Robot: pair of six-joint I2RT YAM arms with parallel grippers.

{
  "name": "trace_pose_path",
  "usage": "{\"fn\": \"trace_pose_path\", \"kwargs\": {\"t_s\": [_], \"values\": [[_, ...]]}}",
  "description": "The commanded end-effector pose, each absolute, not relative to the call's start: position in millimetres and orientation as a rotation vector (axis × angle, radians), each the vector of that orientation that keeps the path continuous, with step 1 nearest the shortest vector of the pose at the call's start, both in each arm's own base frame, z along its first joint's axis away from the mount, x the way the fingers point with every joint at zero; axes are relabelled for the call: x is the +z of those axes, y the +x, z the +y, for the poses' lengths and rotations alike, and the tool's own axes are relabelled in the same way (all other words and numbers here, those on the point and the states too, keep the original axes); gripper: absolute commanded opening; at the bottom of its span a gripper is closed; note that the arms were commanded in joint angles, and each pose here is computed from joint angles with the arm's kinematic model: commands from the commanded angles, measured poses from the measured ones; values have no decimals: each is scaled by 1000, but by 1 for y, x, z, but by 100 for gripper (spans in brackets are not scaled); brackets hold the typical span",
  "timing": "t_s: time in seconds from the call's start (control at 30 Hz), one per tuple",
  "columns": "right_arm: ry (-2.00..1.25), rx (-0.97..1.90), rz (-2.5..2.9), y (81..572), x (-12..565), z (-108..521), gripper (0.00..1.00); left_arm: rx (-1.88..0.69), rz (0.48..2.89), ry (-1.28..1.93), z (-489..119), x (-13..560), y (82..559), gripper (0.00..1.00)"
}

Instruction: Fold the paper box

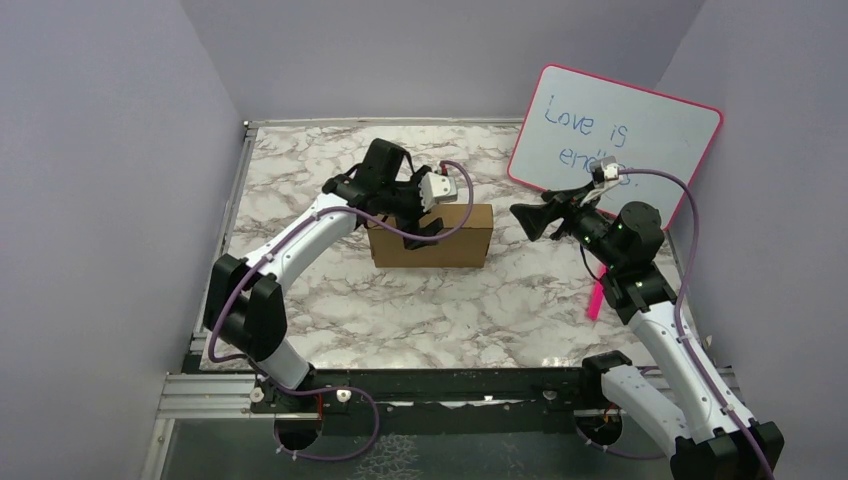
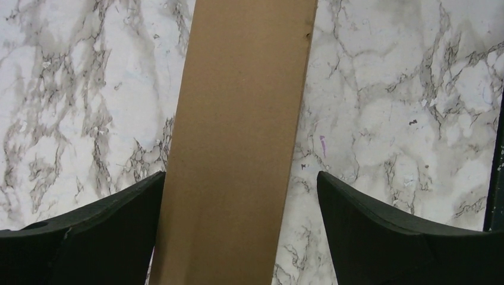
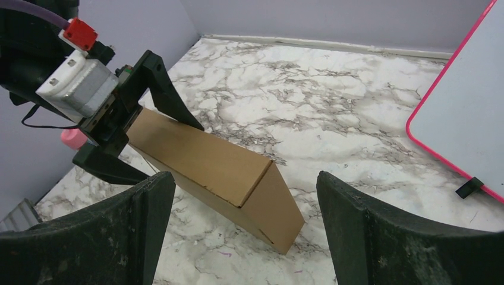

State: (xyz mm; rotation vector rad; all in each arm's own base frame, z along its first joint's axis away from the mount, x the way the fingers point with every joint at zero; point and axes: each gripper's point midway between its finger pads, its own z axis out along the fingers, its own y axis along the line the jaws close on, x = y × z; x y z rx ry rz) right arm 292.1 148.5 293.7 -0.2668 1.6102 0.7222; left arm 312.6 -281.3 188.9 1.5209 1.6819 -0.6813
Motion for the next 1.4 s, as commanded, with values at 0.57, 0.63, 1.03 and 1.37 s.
{"fn": "trace_pose_path", "kwargs": {"t_s": [0.57,0.63,1.03,1.37], "values": [[-268,712,1613,290,287,146,93,-74,1559,1448,-278,221,357,46],[-264,708,1612,290,287,145,93,32,1510,1387,-273,222,370,45],[-247,689,1606,289,286,141,93,282,1399,1290,-264,178,389,57],[-236,682,1617,291,283,140,93,120,1485,1394,-284,149,351,99]]}}
